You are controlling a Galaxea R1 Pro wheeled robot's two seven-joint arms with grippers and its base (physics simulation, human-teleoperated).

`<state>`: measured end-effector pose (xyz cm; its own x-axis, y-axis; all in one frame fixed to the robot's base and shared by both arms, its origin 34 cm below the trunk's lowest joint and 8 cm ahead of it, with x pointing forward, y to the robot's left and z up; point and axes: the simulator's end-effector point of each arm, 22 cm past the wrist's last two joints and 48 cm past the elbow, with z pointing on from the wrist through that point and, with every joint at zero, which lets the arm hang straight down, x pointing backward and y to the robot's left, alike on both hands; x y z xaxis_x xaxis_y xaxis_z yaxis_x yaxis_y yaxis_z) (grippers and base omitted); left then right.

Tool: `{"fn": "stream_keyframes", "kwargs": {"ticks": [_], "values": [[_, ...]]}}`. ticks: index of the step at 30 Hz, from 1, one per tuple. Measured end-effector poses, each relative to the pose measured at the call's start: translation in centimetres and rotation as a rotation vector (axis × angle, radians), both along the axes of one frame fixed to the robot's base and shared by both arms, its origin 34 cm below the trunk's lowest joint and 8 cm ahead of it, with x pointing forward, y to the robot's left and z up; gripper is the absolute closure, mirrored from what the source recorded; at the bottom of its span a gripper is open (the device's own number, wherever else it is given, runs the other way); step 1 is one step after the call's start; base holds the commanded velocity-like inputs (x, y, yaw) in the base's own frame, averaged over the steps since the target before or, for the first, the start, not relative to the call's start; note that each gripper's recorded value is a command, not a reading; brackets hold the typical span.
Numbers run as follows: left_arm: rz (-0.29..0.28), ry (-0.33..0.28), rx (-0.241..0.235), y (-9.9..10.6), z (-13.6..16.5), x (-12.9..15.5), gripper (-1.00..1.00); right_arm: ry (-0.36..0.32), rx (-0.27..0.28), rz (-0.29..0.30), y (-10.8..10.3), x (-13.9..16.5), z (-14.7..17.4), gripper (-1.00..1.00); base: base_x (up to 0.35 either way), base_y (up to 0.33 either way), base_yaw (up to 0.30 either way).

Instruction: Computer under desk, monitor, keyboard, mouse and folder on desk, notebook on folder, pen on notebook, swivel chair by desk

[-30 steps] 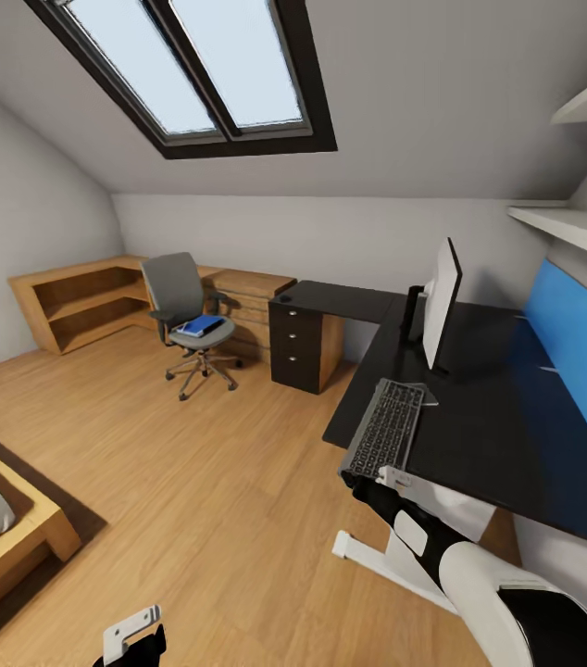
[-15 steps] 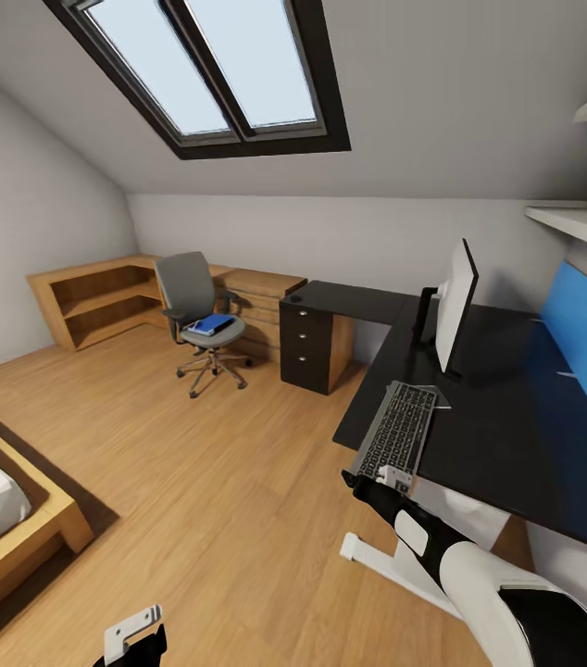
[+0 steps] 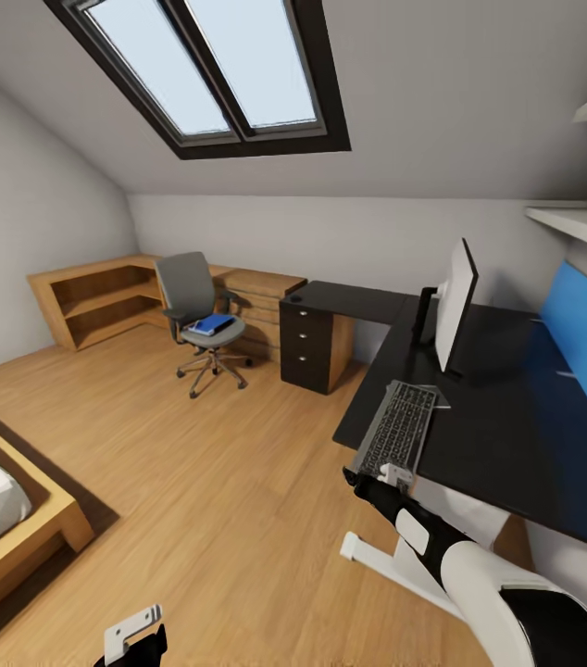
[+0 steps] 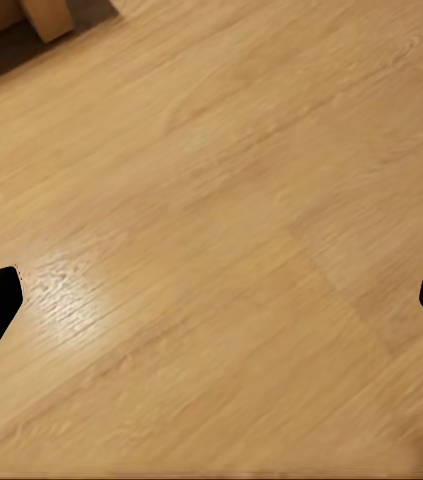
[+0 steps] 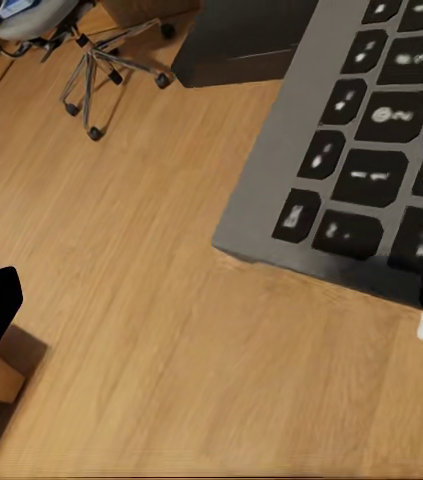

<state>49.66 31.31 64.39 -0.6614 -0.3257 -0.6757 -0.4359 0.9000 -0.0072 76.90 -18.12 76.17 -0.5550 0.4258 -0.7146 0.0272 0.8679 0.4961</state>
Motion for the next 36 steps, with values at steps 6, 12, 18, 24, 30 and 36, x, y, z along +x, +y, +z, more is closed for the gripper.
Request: {"fn": "stream_keyframes", "kwargs": {"ticks": [6,12,18,24,30,36], "values": [[0.0,0.002,-0.001,0.0,0.0,-0.1,-1.0,-0.007,-0.002,-0.001,0.0,0.1,0.1,-1.0,-0.15,0.0,0.0],[0.0,0.002,-0.001,0.0,0.0,-0.1,-1.0,-0.033,-0.013,-0.012,-0.5,0.4,0.6,-1.0,-0.021,0.0,0.0],[0.001,0.004,-0.001,0.0,-0.1,-0.2,-1.0,-0.043,-0.027,-0.035,-2.1,0.6,0.6,-1.0,-0.003,0.0,0.0],[0.002,0.002,0.0,0.0,0.0,-0.1,-1.0,-0.036,-0.008,-0.13,-6.5,0.8,0.6,-1.0,0.0,0.0,0.0],[0.002,0.002,0.0,0.0,0.0,-0.1,-1.0,-0.029,0.034,-0.203,-8.5,0.8,0.6,-1.0,0.0,0.0,0.0],[0.002,0.002,0.0,0.0,0.0,-0.1,-1.0,-0.023,0.041,-0.221,-8.9,0.8,0.5,-1.0,0.0,0.0,0.0]]}}
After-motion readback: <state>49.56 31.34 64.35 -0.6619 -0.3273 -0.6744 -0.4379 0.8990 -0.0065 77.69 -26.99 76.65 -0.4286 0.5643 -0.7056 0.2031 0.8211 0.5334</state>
